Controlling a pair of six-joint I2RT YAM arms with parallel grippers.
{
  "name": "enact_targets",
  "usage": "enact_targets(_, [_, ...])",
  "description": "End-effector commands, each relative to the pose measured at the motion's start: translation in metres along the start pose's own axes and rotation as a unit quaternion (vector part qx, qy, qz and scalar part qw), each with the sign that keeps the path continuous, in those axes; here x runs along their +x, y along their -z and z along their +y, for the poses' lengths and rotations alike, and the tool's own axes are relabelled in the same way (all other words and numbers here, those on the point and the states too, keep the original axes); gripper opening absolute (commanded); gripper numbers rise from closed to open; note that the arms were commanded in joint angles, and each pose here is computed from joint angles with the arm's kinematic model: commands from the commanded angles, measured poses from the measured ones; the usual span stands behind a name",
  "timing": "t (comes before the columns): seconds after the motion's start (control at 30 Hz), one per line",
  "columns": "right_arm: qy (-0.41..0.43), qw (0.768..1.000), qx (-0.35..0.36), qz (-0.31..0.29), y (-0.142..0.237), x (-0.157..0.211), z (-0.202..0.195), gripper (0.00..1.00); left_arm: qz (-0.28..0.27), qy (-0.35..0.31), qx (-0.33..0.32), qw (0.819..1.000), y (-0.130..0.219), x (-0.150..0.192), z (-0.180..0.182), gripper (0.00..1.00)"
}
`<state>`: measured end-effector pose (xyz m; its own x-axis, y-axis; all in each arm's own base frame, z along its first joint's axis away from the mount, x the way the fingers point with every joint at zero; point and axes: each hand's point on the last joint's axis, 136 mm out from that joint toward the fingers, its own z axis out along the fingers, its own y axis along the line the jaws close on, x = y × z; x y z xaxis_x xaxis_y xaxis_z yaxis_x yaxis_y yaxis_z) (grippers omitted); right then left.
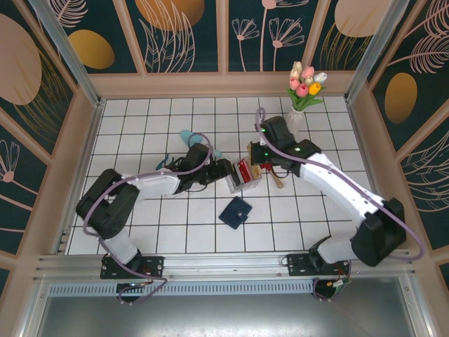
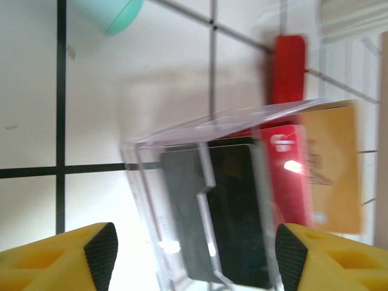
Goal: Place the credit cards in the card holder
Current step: Pick up the credit card from the storage box.
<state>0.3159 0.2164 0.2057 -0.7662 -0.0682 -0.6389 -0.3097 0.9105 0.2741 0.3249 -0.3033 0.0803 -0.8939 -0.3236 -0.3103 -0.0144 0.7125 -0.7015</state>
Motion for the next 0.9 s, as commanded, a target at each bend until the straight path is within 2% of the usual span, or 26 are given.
enact_targets(0.0, [-0.056,0.985,-0.154,-0.047,0.032,-0.016,0.031,0.03,-0.053,-0.013,0.078,0.995,0.034,-0.021,-0.043,0.76])
enact_targets(0.1, [-0.099,0.966,-0.229,-0.070,0.049,-0.022,0.034,0.03,-0.060,-0.032,0.184,0.980,0.060,-0.025,-0.089,0.81])
enact_targets(0.2, [-0.126,0.950,-0.275,-0.081,0.058,-0.026,0.036,0.03,-0.043,-0.047,0.266,0.962,0.075,-0.022,-0.125,0.80])
enact_targets(0.4, [-0.152,0.930,-0.324,-0.083,0.064,-0.028,0.038,0.04,-0.021,-0.049,0.347,0.936,0.086,-0.019,-0.155,0.75])
enact_targets(0.53, [-0.166,0.923,-0.338,-0.082,0.064,-0.028,0.037,0.04,-0.010,-0.044,0.379,0.924,0.089,-0.017,-0.164,0.59])
enact_targets(0.7, [-0.174,0.918,-0.349,-0.072,0.060,-0.023,0.035,0.08,-0.005,-0.038,0.392,0.919,0.090,-0.016,-0.167,0.32])
enact_targets(0.8, [-0.171,0.920,-0.347,-0.064,0.058,-0.020,0.033,0.10,-0.005,-0.038,0.389,0.920,0.090,-0.016,-0.166,0.12])
enact_targets(0.87, [-0.164,0.918,-0.357,-0.055,0.059,-0.017,0.034,0.14,-0.006,-0.039,0.379,0.924,0.087,-0.017,-0.163,0.06])
